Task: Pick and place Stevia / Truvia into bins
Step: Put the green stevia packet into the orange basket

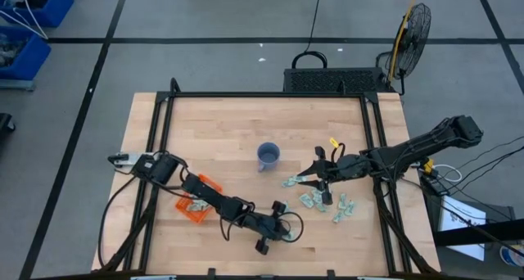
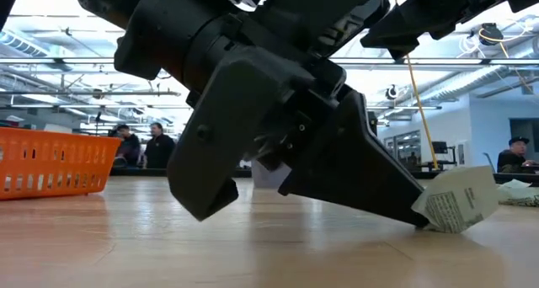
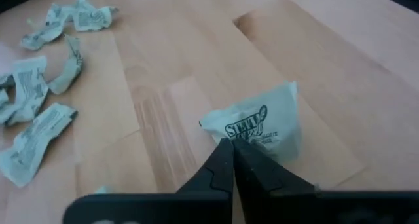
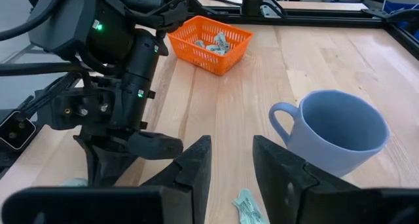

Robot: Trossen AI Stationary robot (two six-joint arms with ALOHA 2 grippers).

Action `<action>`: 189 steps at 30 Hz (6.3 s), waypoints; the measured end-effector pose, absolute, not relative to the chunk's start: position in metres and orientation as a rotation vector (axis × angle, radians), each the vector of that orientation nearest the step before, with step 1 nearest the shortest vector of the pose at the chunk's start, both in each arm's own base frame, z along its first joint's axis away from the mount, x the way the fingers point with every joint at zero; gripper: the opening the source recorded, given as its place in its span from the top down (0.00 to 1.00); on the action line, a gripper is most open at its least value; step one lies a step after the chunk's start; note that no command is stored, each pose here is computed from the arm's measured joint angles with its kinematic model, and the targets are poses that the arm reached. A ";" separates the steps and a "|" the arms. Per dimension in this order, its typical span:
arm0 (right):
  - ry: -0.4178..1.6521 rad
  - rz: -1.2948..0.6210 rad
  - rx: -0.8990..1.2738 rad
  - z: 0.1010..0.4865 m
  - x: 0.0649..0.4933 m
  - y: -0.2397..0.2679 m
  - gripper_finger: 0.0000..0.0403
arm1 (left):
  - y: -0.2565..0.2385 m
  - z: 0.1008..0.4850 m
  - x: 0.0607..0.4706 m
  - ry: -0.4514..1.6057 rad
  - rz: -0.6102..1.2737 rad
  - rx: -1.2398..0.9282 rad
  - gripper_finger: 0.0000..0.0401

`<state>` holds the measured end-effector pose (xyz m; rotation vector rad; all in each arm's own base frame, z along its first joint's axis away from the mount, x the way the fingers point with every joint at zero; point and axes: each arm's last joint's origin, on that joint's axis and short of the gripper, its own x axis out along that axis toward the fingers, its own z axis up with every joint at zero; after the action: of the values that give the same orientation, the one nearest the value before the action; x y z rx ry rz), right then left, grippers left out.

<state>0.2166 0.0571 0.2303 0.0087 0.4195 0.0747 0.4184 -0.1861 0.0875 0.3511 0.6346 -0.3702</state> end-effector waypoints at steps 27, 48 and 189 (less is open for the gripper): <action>0.436 0.073 0.008 0.229 0.216 0.057 0.74 | -0.172 0.222 0.238 1.494 0.544 0.035 0.99; 0.435 0.071 0.015 0.229 0.216 0.057 0.74 | -0.172 0.196 0.216 1.643 0.804 -0.237 0.95; 0.143 0.044 -0.052 0.140 0.526 0.064 0.88 | -0.089 0.339 0.208 0.605 0.790 0.079 0.69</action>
<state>0.5257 0.0636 0.1404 -0.0517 0.1426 0.0439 0.2080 -0.0887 0.3389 0.0794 0.6052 0.7896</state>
